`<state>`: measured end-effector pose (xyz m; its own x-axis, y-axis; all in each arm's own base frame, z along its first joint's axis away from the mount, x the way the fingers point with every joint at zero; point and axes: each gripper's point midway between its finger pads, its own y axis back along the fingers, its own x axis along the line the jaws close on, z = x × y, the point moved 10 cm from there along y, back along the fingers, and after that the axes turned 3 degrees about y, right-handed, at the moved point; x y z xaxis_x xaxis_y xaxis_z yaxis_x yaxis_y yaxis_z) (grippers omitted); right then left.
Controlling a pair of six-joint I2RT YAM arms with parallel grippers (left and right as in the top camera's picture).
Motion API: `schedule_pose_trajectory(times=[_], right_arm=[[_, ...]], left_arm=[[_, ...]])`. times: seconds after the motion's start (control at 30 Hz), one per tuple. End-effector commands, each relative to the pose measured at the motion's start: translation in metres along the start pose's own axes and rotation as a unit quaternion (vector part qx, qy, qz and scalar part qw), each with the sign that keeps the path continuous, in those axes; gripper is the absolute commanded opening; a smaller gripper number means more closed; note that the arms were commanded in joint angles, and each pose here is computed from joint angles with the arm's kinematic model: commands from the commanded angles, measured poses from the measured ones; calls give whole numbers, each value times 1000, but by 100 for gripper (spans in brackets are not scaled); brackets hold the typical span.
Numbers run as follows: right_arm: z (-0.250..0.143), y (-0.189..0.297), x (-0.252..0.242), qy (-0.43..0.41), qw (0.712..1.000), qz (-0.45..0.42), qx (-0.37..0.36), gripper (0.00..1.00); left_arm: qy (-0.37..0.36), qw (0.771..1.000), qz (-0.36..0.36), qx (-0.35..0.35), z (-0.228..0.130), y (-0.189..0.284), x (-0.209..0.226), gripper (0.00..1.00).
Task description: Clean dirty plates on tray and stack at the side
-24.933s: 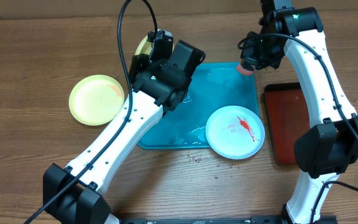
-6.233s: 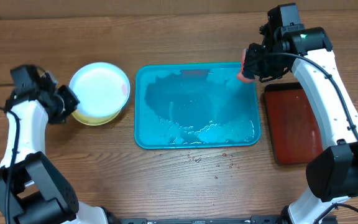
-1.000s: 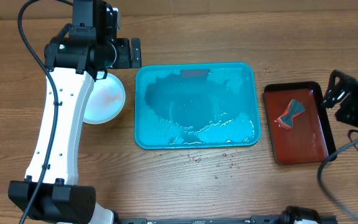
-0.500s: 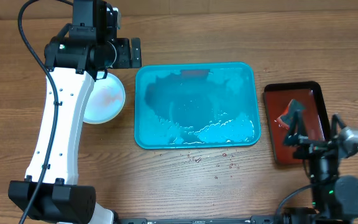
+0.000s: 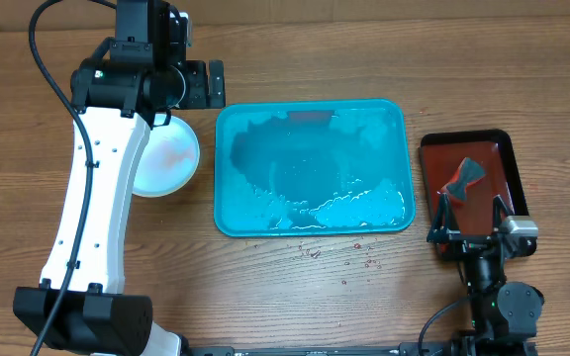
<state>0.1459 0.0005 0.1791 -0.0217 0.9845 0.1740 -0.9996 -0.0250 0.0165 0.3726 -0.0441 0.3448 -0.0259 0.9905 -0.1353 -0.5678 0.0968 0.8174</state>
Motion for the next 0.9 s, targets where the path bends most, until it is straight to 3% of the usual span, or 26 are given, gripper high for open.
schedule_pose_trajectory(times=[0.0, 0.87], right_arm=[[-7, -1, 1, 0, 1000, 8, 4, 100], [-7, -1, 1, -2, 1000, 11, 4, 100]], left_arm=[[-9, 1000, -7, -3, 2, 1, -4, 100], [-8, 1000, -6, 2, 0, 1, -3, 100]])
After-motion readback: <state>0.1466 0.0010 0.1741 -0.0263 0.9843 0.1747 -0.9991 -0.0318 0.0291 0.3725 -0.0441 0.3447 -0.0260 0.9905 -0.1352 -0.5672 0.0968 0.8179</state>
